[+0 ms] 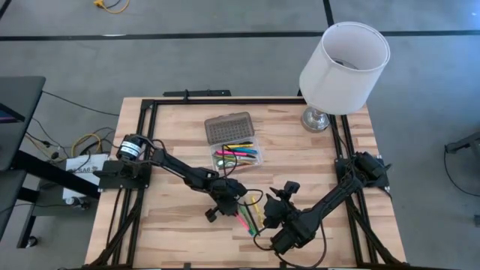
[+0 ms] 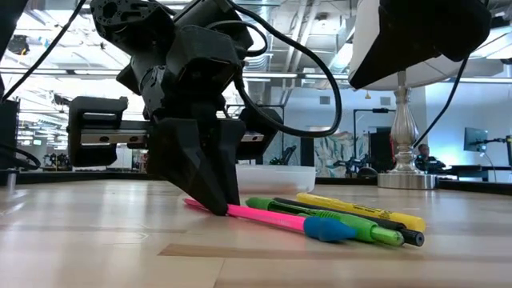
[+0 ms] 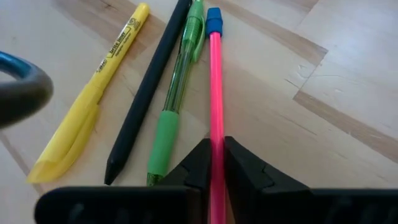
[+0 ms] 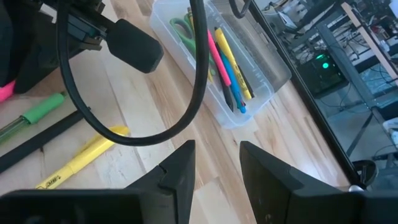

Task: Pick & place school supplies into a supply box
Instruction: Put the pink pencil into the transparent supply box

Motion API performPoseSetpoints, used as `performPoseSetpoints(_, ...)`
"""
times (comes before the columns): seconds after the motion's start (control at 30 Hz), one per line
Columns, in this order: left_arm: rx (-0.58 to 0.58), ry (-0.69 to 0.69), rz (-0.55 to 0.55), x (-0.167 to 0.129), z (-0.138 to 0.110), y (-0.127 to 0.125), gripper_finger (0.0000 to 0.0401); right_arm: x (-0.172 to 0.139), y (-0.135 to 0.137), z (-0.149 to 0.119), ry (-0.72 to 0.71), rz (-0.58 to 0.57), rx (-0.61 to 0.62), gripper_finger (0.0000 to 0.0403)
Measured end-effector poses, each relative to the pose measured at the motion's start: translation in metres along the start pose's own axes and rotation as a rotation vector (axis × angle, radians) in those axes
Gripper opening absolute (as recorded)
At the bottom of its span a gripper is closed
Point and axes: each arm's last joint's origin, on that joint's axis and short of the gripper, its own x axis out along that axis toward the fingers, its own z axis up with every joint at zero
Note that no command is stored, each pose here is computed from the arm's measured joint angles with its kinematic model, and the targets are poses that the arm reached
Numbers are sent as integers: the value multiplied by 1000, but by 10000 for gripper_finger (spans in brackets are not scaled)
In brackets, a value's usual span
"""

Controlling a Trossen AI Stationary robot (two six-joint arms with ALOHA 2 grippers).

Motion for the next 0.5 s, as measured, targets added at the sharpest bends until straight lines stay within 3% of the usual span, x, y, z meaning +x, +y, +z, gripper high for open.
performPoseSetpoints(0.5,-119,5,6,0,0,0,25,0,0,0,-1,-4,-10,120)
